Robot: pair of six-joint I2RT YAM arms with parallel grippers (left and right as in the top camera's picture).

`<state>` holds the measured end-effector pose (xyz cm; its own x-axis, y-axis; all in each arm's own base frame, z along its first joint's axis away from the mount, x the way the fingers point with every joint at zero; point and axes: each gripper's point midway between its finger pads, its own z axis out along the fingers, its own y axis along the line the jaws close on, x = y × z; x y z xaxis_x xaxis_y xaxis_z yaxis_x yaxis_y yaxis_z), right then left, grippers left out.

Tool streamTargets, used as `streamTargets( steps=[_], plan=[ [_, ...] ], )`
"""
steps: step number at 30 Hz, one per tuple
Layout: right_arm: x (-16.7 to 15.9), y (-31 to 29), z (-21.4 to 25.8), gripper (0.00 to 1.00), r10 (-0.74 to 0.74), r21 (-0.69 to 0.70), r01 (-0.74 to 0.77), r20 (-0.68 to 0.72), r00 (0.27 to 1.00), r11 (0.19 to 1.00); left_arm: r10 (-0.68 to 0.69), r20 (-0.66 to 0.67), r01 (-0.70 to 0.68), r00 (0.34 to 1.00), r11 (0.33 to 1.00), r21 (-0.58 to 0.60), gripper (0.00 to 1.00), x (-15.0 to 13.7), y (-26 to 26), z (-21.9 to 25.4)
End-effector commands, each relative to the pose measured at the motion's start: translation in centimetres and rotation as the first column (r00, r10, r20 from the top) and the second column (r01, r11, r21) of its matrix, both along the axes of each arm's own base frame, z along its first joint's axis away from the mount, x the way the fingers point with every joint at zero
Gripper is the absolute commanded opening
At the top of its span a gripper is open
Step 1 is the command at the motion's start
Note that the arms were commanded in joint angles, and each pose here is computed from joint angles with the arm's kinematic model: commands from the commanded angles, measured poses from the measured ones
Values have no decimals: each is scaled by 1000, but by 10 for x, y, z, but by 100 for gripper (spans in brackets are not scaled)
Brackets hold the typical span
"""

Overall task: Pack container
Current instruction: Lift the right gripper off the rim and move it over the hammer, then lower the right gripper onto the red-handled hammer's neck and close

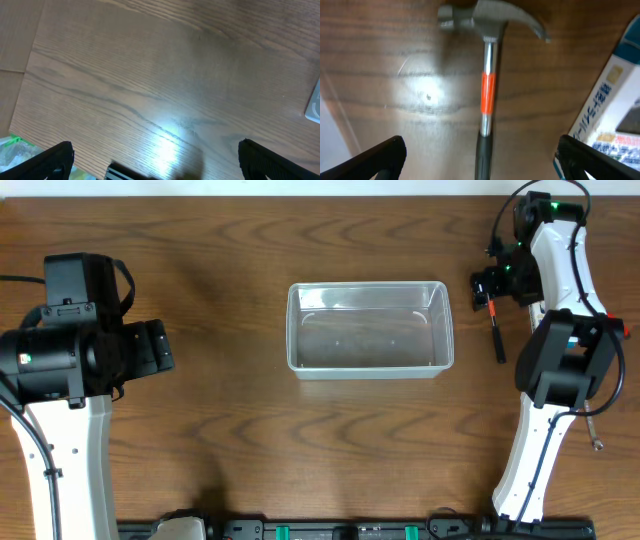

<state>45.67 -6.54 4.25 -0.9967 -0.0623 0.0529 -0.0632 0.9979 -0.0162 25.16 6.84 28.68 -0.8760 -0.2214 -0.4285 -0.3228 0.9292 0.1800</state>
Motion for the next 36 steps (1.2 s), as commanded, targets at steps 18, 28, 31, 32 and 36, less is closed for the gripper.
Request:
streamTargets(
  steps=[18,28,31,32,36],
  plan=[
    [14,-6,-34,99,-55,-19,55,12,998,998,16,-14,-16,1000,1000,2,98,-4,2,0],
    [17,-7,-38,99,-44,-19,45,19,999,999,17,-14,-17,1000,1000,2,98,-4,2,0],
    [16,-7,-41,99,-45,-18,45,11,999,999,17,-14,-17,1000,1000,2,98,-4,2,0],
    [15,-7,-42,99,-45,-18,45,9,999,999,17,-14,-17,1000,1000,2,98,-4,2,0],
    [14,-7,-46,99,-49,-17,49,-1,999,999,17,-14,-17,1000,1000,2,98,-4,2,0]
  ],
)
